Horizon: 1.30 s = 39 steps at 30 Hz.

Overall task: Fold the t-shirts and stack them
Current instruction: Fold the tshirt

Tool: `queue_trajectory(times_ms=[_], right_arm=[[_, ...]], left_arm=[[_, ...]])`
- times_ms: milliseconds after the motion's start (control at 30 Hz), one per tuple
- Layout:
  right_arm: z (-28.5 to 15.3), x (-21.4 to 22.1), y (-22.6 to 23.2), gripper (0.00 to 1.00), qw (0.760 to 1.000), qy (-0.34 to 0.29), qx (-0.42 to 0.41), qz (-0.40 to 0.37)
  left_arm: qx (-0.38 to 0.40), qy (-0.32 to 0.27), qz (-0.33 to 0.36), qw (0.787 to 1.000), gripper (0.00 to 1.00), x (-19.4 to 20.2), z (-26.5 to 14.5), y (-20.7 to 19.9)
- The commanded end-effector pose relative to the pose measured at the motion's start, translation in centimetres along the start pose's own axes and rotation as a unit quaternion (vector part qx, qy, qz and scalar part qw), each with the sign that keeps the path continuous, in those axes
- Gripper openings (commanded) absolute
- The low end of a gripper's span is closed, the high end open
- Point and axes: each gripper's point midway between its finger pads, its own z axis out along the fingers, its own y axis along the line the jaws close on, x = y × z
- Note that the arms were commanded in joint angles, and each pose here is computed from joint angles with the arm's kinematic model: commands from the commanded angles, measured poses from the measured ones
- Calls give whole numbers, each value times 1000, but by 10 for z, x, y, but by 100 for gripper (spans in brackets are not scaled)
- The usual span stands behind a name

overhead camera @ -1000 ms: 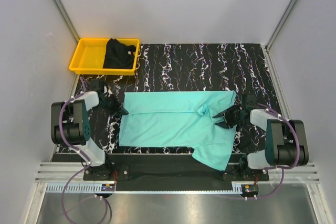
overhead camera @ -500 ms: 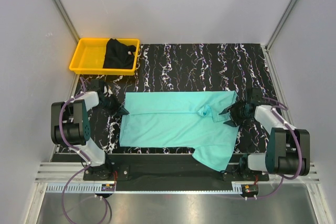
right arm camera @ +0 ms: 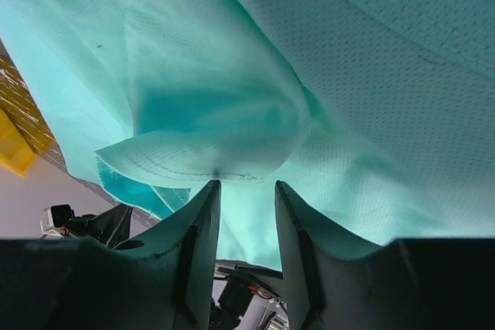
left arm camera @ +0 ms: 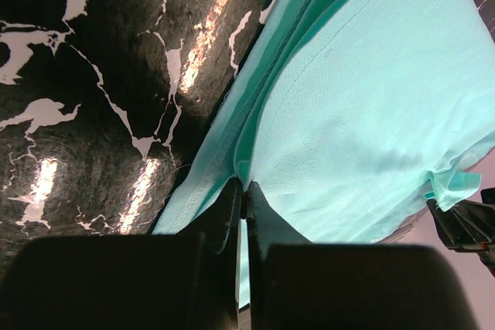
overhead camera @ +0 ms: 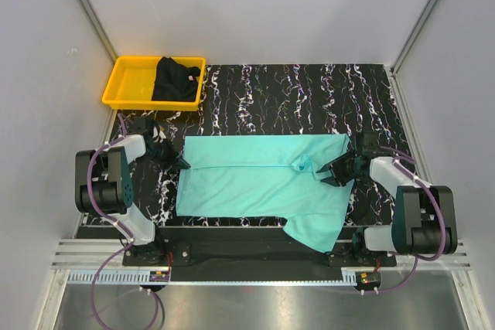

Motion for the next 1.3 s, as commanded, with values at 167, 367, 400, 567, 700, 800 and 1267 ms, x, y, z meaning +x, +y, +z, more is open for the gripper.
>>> queue_trajectory(times_ms=[167,367,400,567,700,800,1267], right_arm=[[18,-8,9,42,1000,-1,-21,6],[24,-14,13,41,999,-10,-33,2],[25,-14,13,40,999,-11,-33,2],[30,-19,10,34,1000,-19,-24,4],[33,-20,6,28,1000,-20,-17,6],[35,-20,0,30,1000,-21,-8,7],[34,-13,2,0,1000,-16,0,-12]], left_arm=[[26,-15,18,999,3,-10,-9,-16],[27,-16,19,999,3,-10,-9,-16],[26,-16,19,999,4,-10,-9,-16],[25,-16,19,999,4,-10,-8,-15],[23,-15,18,999,4,-9,-8,-13],[23,-14,18,999,4,-9,-7,-13],[25,-19,19,999,4,-11,-10,-15]])
